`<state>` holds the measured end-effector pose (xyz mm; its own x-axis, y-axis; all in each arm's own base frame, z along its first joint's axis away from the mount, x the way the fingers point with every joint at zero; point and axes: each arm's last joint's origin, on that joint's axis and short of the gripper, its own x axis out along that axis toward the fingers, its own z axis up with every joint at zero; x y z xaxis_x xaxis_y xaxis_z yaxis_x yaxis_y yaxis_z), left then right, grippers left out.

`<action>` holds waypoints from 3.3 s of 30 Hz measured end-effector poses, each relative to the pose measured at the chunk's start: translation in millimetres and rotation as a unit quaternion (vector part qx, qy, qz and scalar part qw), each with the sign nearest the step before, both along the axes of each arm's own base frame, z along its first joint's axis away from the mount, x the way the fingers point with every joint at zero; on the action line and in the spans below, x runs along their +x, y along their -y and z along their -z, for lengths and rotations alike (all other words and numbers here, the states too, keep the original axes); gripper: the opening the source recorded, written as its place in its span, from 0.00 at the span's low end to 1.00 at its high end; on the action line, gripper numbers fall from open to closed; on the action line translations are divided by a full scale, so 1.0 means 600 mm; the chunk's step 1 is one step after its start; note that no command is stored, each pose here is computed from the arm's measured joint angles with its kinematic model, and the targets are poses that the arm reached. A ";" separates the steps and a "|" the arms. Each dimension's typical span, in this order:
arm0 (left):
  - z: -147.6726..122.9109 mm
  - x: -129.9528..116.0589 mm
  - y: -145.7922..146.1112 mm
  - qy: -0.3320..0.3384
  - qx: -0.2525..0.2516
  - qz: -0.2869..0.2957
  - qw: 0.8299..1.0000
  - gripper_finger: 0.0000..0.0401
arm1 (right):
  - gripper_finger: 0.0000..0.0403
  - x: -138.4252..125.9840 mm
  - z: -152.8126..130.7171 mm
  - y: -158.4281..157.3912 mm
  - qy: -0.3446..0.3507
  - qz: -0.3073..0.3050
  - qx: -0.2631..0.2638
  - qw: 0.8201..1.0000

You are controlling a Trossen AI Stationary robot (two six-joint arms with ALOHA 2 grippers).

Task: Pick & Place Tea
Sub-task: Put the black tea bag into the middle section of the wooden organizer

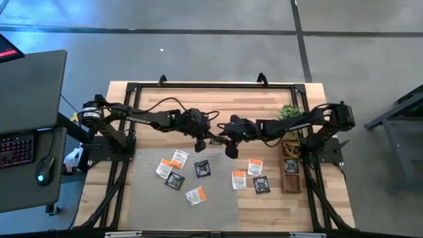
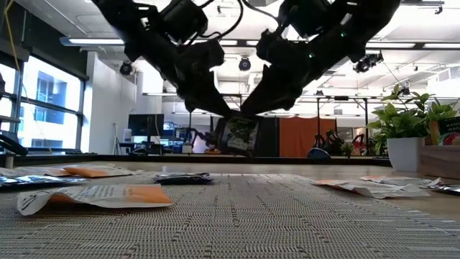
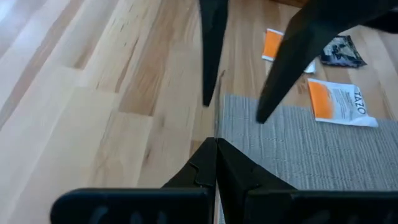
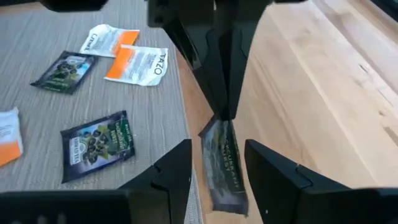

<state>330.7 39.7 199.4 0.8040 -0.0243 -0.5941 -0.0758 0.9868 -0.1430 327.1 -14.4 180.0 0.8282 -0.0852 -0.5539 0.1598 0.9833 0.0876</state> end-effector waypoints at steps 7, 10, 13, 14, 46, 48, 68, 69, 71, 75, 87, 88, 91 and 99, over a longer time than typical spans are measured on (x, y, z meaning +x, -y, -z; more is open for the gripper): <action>-0.006 0.003 0.000 0.005 0.012 0.008 1.000 0.00 | 0.23 0.001 0.002 -0.001 -0.004 -0.011 0.001 1.000; -0.006 0.003 -0.001 0.006 0.012 0.002 1.000 0.00 | 0.14 -0.001 0.004 -0.001 -0.011 -0.017 0.005 1.000; -0.006 0.003 -0.001 0.005 0.005 -0.010 1.000 0.00 | 0.03 -0.002 0.005 -0.002 -0.015 -0.017 0.006 1.000; -0.006 0.003 -0.001 0.005 0.004 -0.011 1.000 0.00 | 0.02 -0.002 0.005 -0.001 -0.016 -0.017 0.006 1.000; 0.008 -0.009 -0.013 -0.054 0.056 -0.144 0.987 0.40 | 0.00 -0.212 -0.139 -0.159 -0.200 0.292 0.175 0.919; 0.008 -0.009 -0.014 -0.053 0.051 -0.149 0.986 0.40 | 0.00 -0.245 -0.139 -0.177 -0.240 0.331 0.202 0.890; 0.007 -0.009 -0.014 -0.050 0.040 -0.160 0.985 0.40 | 0.00 -0.319 -0.104 -0.228 -0.383 0.481 0.114 0.780; 0.007 -0.009 -0.014 -0.050 0.040 -0.160 0.985 0.40 | 0.00 -0.316 -0.100 -0.230 -0.381 0.480 0.103 0.784; 0.007 -0.009 -0.014 -0.050 0.039 -0.161 0.985 0.40 | 0.00 -0.310 -0.091 -0.234 -0.378 0.483 0.083 0.785; 0.007 -0.009 -0.014 -0.049 0.036 -0.164 0.985 0.40 | 0.00 -0.300 -0.071 -0.244 -0.392 0.495 0.057 0.774; 0.007 -0.009 -0.013 -0.048 0.026 -0.165 0.985 0.40 | 0.24 -0.282 -0.054 -0.242 -0.414 0.515 0.055 0.749; 0.007 -0.009 -0.013 -0.048 0.025 -0.163 0.985 0.40 | 0.26 -0.282 -0.054 -0.242 -0.422 0.509 0.053 0.748; 0.007 -0.009 -0.012 -0.048 0.021 -0.158 0.986 0.40 | 0.33 -0.285 -0.055 -0.244 -0.459 0.483 0.054 0.744; 0.007 -0.009 -0.012 -0.048 0.015 -0.151 0.987 0.40 | 0.35 -0.259 -0.105 -0.249 -0.422 0.387 0.060 0.817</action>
